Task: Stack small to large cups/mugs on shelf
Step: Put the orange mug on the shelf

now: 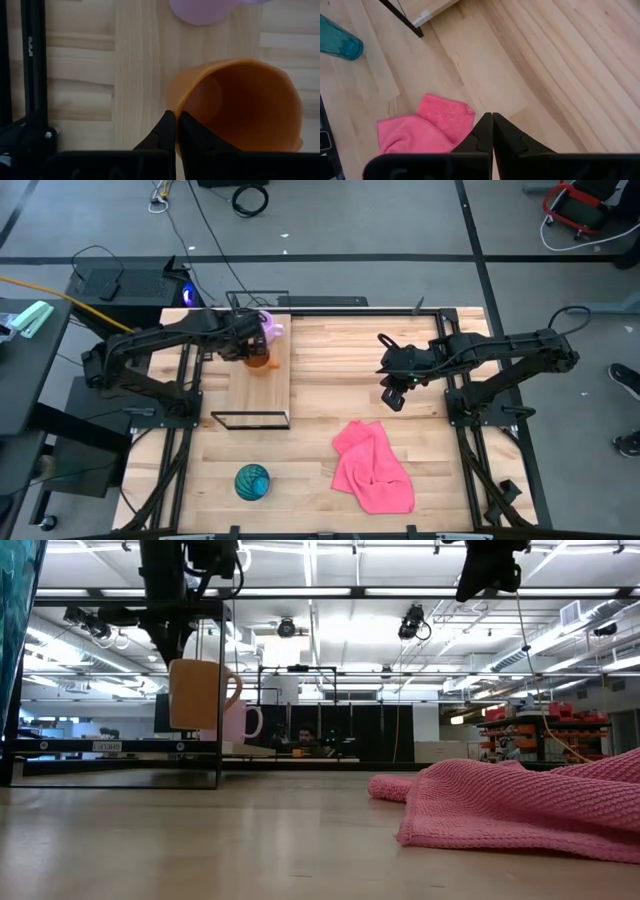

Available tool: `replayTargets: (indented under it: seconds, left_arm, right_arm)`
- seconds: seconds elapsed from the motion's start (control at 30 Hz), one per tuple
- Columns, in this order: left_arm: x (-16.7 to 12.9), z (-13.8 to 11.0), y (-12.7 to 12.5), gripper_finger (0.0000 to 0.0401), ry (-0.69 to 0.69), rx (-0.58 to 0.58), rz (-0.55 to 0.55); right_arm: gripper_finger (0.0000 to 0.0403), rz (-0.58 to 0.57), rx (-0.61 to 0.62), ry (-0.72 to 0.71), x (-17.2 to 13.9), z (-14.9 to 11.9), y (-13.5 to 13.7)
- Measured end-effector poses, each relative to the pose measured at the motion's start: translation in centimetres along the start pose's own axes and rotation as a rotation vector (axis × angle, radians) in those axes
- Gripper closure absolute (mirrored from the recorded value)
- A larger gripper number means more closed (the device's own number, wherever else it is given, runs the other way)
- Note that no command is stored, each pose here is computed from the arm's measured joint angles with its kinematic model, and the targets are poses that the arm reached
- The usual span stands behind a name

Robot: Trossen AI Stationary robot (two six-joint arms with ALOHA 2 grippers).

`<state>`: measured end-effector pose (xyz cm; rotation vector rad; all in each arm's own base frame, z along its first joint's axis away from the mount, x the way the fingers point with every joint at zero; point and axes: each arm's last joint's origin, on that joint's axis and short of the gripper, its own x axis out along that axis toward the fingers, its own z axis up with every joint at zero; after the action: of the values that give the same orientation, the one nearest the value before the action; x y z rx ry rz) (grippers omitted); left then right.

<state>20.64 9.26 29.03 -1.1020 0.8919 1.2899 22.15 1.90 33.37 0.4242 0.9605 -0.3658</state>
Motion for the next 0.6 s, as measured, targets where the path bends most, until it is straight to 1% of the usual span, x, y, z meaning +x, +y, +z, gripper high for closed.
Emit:
replayTargets:
  seconds: [0.13,0.23,0.6]
  left_arm:
    - [0.40,0.18,-0.18,0.0390,0.005,0.001,0.012]
    - [0.57,0.14,-0.22,0.0390,0.013,0.023,0.024]
    - [0.64,0.07,-0.31,0.0390,0.023,0.029,0.023]
  right_arm:
    - [0.0391,0.000,-0.001,0.000,0.00,-0.01,0.01]
    - [0.0391,0.000,-0.003,0.001,0.00,-0.02,0.01]
    - [0.0393,-0.001,-0.004,0.001,0.01,-0.02,0.01]
